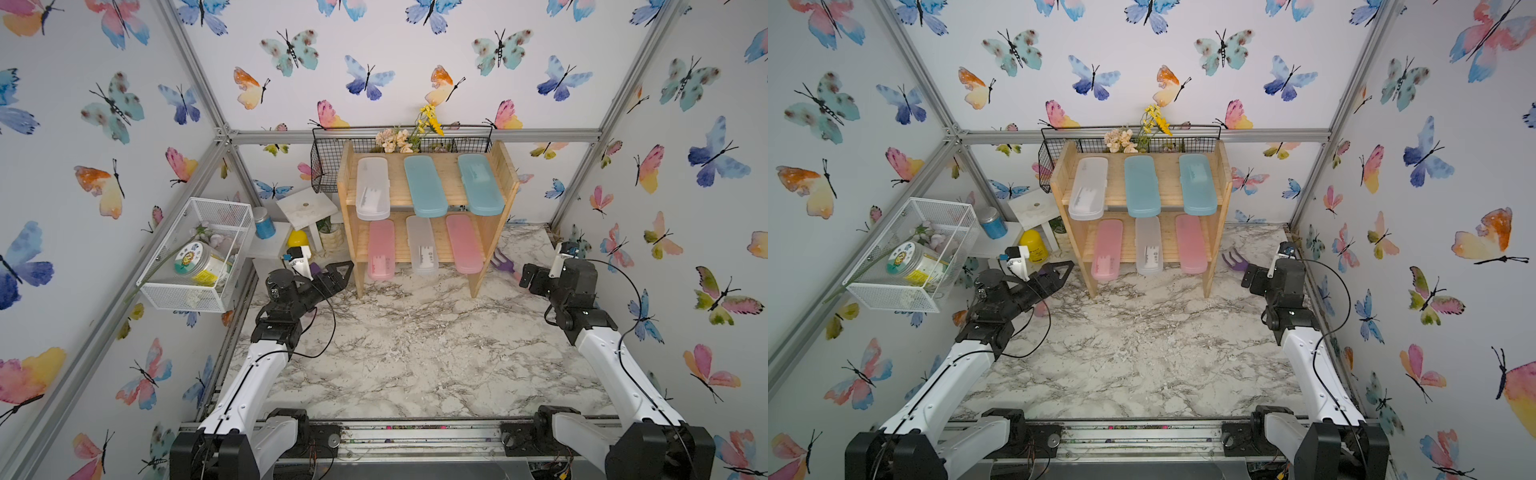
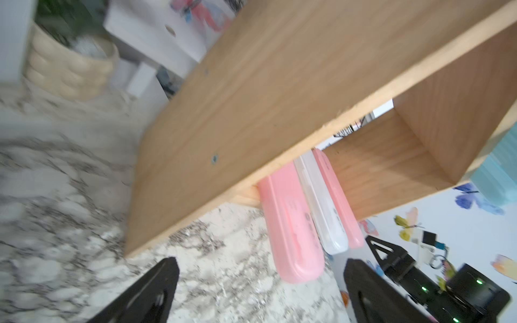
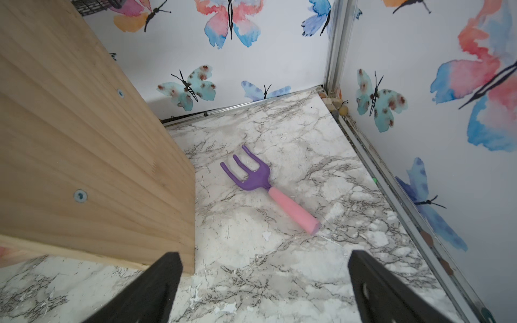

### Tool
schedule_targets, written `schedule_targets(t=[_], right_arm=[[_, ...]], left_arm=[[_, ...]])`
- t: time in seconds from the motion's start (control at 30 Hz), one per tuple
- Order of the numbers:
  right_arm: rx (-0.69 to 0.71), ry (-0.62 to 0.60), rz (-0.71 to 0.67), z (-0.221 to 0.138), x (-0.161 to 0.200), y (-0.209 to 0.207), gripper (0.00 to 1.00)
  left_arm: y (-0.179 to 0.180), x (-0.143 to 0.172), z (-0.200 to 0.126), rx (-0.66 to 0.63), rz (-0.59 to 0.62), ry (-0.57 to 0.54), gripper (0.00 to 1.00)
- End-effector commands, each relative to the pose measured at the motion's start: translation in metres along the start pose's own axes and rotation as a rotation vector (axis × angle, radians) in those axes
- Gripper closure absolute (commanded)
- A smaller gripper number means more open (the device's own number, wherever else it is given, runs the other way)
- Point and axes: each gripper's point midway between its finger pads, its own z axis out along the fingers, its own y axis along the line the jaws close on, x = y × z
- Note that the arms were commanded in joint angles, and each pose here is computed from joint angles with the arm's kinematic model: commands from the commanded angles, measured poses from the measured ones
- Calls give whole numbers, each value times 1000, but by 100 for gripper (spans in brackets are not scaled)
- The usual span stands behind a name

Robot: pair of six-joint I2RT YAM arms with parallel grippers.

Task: Remove the pencil cases from the shelf
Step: Pick up the pencil case from the shelf.

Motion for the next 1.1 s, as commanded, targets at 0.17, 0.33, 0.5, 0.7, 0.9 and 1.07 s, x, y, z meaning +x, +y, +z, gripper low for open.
schedule_targets(t=[0.17, 0.33, 0.5, 0.7, 0.9, 1.07], right_arm=[[-9, 110, 9, -6, 17, 3, 1], [-19, 115, 12, -5, 17, 5, 1], [-19, 124, 7, -2, 18, 5, 1], [-21, 134, 13, 3, 19, 6, 2], [-21, 133, 13, 3, 18, 6, 3], [-30, 131, 14, 1, 15, 8, 4]], left_arm=[[-26, 56, 31, 113, -123, 256, 6], [-28, 55, 42, 165, -171, 245, 7], [-35, 44, 50, 205, -188, 218, 10], [-37, 39, 60, 224, -211, 221, 27], [-33, 42, 59, 220, -222, 228, 48], [-25, 49, 60, 198, -233, 242, 69]])
